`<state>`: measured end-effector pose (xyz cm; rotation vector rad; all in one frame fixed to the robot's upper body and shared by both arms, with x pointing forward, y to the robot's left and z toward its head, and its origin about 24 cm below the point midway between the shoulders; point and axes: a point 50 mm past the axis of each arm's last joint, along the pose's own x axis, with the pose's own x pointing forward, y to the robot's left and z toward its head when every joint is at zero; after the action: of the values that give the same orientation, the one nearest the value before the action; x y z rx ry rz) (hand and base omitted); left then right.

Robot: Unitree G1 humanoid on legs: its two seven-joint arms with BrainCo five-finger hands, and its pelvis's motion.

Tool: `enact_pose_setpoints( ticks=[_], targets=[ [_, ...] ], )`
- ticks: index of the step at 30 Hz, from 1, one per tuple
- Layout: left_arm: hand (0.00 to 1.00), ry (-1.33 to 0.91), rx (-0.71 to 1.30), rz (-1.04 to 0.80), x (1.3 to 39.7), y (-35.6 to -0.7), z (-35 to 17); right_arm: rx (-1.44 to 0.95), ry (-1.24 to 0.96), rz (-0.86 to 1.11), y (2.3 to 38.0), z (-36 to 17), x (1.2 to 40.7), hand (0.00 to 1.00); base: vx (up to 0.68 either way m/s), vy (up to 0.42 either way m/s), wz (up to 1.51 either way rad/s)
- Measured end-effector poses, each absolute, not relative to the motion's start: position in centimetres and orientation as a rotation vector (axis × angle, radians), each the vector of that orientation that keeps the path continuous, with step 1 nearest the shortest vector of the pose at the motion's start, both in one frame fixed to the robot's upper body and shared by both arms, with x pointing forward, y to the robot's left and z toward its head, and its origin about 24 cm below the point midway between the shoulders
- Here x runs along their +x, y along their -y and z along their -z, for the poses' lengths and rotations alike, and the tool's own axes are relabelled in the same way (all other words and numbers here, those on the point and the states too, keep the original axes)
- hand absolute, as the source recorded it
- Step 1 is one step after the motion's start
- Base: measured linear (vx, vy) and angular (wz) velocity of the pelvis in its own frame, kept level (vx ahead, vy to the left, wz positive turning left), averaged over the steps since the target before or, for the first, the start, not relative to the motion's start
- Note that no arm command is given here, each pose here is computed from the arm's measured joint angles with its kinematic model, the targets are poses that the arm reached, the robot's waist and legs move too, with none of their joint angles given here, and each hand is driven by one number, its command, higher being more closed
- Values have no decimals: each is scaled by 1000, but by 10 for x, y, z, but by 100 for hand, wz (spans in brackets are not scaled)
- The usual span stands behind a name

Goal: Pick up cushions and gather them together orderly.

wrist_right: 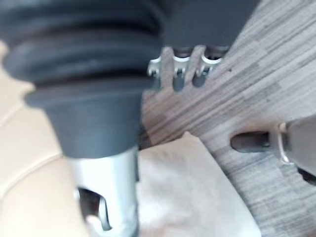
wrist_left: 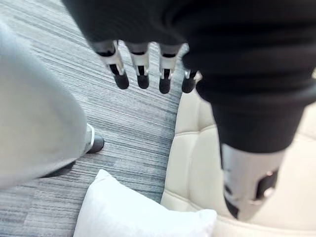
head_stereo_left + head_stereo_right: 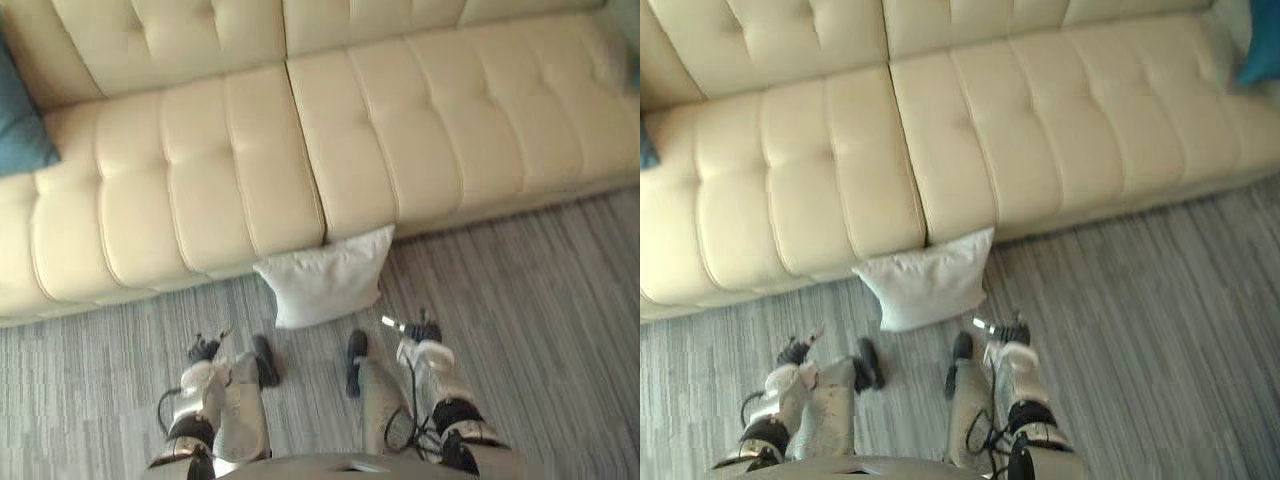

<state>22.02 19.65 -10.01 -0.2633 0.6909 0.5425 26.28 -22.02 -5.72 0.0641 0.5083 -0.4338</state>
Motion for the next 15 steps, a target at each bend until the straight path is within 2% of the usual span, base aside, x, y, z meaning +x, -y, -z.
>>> enact_pose_setpoints(
  ticks=[7,12,15],
  targets=[
    [0,-456,-312,-591,277,-221,47,84,-250,527,248,-14,315,0,-159,-20,1],
    [0,-316,-346,-557,312,-216,8,82,-114,568,261,-60,339,0,-53,-12,10],
    [0,-211,-378,-529,334,-211,-23,114,31,546,258,-106,359,0,0,0,0]
  ],
)
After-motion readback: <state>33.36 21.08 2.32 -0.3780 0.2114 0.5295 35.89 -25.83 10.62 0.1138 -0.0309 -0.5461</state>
